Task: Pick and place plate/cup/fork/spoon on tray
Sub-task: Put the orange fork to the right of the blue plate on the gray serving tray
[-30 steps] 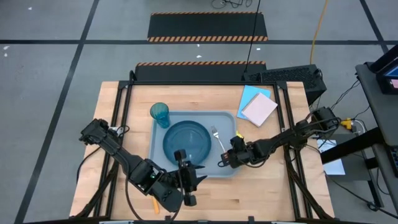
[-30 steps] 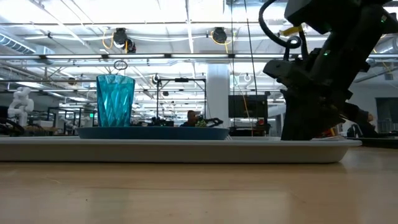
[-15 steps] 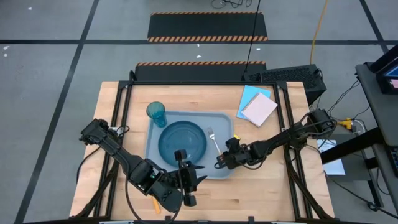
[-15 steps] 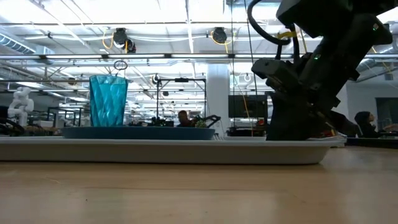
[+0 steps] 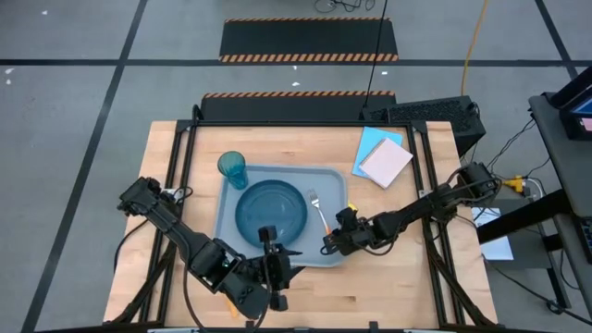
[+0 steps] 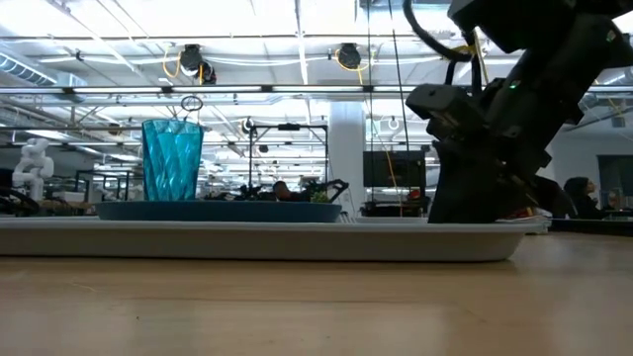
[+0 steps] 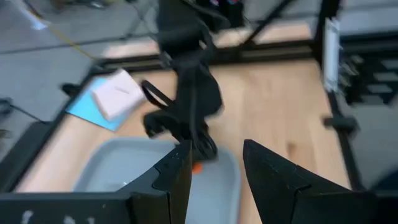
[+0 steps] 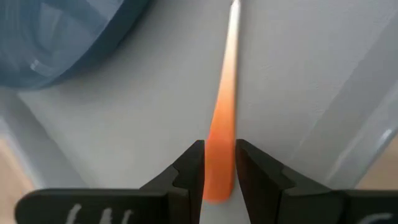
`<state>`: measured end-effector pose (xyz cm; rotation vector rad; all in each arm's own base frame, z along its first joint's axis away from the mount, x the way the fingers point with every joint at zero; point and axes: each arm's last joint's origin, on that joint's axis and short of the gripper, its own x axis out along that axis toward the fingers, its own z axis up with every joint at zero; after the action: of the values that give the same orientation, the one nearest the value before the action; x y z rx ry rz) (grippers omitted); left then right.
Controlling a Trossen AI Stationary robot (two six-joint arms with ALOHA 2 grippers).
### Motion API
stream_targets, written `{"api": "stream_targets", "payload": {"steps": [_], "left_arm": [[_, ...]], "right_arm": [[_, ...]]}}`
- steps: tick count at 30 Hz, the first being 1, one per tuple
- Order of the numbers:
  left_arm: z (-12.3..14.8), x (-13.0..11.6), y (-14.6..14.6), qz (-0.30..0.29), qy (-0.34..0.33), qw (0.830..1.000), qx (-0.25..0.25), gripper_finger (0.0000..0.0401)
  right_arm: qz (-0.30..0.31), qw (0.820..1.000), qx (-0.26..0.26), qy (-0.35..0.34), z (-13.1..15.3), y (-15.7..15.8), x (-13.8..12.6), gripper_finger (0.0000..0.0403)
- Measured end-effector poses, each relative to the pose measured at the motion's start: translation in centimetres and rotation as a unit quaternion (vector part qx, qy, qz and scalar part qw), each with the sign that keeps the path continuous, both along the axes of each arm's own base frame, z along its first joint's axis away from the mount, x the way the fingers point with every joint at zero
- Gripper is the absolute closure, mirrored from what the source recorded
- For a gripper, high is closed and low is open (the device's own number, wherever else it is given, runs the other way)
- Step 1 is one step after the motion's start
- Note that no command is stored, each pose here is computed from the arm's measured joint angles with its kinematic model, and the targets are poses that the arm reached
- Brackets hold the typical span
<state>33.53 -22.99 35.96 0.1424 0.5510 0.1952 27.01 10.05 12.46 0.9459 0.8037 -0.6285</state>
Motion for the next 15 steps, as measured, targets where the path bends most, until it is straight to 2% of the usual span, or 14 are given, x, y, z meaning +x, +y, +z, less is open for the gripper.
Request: {"api": "stream_targets", "payload": {"steps": [2, 4, 12, 15], "left_arm": [[-1.0, 0.0, -0.3, -0.017, 0.039, 0.999, -0.016, 0.0254], [-3.2, 0.3, -0.9, -0.016, 0.078, 0.997, -0.023, 0.0254], [-13.3, 1.8, -2.0, 0.038, 0.184, 0.982, -0.028, 0.0254], [-16.0, 2.4, -1.8, 0.059, 0.213, 0.974, -0.040, 0.0254]], "right_arm": [[0.007, 1.000, 0.003, -0.004, 0.0, 0.4, -0.1, 0.0321], [0.011, 1.000, 0.005, -0.008, 0.1, 0.6, -0.1, 0.0321], [0.010, 1.000, 0.000, -0.010, 0.0, 0.6, 0.0, 0.0321], [0.012, 1.000, -0.002, -0.010, 0.0, 0.6, 0.0, 0.0321]]}}
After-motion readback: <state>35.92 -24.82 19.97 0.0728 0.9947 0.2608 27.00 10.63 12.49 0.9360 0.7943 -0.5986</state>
